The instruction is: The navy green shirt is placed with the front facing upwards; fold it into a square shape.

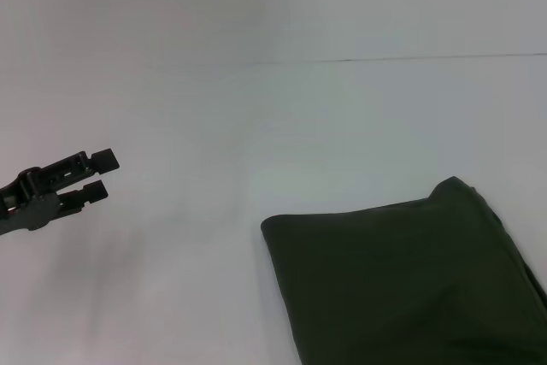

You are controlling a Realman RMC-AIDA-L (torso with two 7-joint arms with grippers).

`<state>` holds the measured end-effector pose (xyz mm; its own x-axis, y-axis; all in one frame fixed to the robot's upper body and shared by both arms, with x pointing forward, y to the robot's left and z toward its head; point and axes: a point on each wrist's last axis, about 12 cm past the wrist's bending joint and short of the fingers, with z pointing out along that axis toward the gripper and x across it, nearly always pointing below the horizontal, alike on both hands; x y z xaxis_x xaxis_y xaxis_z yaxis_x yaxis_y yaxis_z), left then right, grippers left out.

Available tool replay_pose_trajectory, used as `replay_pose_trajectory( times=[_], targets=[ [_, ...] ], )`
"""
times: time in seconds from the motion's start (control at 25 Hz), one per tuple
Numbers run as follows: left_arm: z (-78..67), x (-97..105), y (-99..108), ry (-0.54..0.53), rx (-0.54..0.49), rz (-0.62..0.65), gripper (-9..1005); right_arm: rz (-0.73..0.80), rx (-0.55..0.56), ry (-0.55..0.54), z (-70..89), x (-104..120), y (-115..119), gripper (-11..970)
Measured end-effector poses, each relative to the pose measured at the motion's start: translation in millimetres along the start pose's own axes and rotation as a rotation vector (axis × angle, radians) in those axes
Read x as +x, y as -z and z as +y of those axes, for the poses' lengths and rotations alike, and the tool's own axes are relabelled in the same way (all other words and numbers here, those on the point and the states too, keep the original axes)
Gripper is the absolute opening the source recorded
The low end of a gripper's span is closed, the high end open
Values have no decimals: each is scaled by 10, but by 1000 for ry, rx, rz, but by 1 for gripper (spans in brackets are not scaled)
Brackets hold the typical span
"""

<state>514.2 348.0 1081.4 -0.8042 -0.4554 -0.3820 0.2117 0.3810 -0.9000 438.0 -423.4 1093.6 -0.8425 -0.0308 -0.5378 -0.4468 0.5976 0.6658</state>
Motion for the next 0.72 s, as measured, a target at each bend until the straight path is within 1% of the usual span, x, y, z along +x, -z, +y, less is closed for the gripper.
replay_pose_trajectory(
  times=[0.12,0.28,0.44,0.72],
  targets=[
    [6,-17,-13,-2,-9,-6,886,26,-3,0,-8,30,-89,925],
    [8,-27,-21,-5,-12,-11,885,44,-17,16,0,-18,-178,924],
    [6,-26,-28,-7,-10,-12,883,42,-16,30,-3,-75,-245,904],
    [6,-25,-27,-11,-10,-11,879,93,-12,48,-6,-88,-351,863]
  ],
)
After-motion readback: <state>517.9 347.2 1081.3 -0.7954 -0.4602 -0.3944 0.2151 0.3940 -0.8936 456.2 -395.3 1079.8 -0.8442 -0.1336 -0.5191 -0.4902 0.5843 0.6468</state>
